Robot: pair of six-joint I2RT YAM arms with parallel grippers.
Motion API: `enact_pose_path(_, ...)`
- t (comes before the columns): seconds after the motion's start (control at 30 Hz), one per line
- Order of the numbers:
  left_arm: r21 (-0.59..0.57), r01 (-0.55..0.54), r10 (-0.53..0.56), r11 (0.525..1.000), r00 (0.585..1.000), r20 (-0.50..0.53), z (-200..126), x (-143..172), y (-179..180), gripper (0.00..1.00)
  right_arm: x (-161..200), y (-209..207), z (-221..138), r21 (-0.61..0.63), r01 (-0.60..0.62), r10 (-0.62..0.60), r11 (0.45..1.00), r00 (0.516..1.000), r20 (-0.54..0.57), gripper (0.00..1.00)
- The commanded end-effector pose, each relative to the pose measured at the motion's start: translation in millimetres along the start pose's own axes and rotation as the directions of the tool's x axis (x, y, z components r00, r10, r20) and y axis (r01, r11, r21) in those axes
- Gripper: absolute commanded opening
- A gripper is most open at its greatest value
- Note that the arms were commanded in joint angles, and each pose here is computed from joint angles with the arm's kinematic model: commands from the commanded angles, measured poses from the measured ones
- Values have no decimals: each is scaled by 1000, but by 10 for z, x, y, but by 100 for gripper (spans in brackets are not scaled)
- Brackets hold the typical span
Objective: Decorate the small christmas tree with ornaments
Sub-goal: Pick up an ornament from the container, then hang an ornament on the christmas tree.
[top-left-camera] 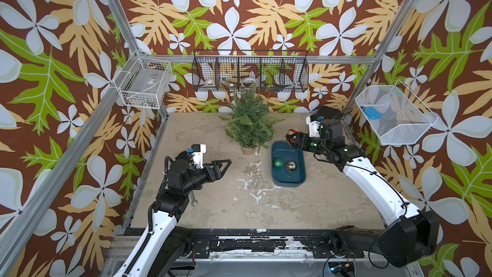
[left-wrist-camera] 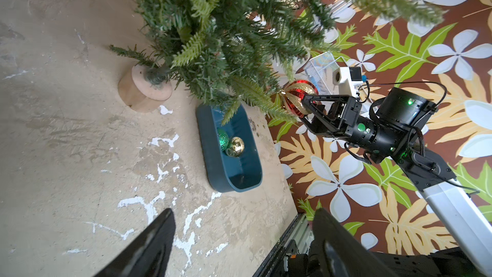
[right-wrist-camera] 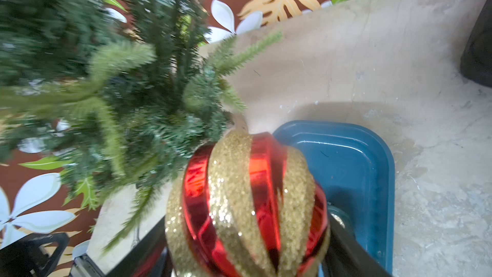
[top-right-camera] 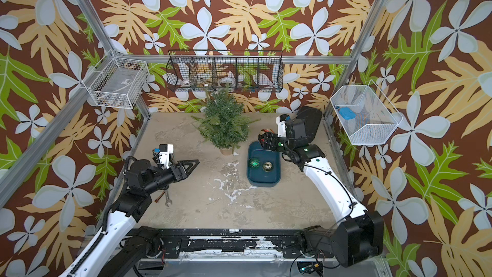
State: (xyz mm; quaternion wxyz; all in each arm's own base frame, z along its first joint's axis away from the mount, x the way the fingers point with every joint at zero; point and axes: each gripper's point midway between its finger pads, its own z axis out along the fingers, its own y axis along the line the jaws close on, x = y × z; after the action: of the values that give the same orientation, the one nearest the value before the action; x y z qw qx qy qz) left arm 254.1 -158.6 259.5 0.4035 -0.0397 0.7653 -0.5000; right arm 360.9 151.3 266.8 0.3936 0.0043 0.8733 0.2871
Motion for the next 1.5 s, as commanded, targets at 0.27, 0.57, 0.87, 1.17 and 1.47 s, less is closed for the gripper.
enact_pose_path(0.27,164,-29,23,986,999,38,5,-136,-481,77,33,785,-527,-181,120,-121,976,993,7,76)
enact_pose_path(0.57,232,-64,56,971,998,41,124,-78,-806,79,65,1261,-747,-349,160,-169,923,986,4,76)
enact_pose_path(0.87,259,-99,89,961,995,49,364,55,-1031,68,124,1489,-950,-462,162,-188,872,982,-10,76)
enact_pose_path(1.17,327,-116,113,938,993,26,640,174,-1340,55,154,1617,-1149,-527,180,-209,831,978,4,76)
enact_pose_path(1.47,413,-139,132,900,990,45,688,180,-1580,54,190,1707,-1278,-578,178,-213,797,977,6,75)
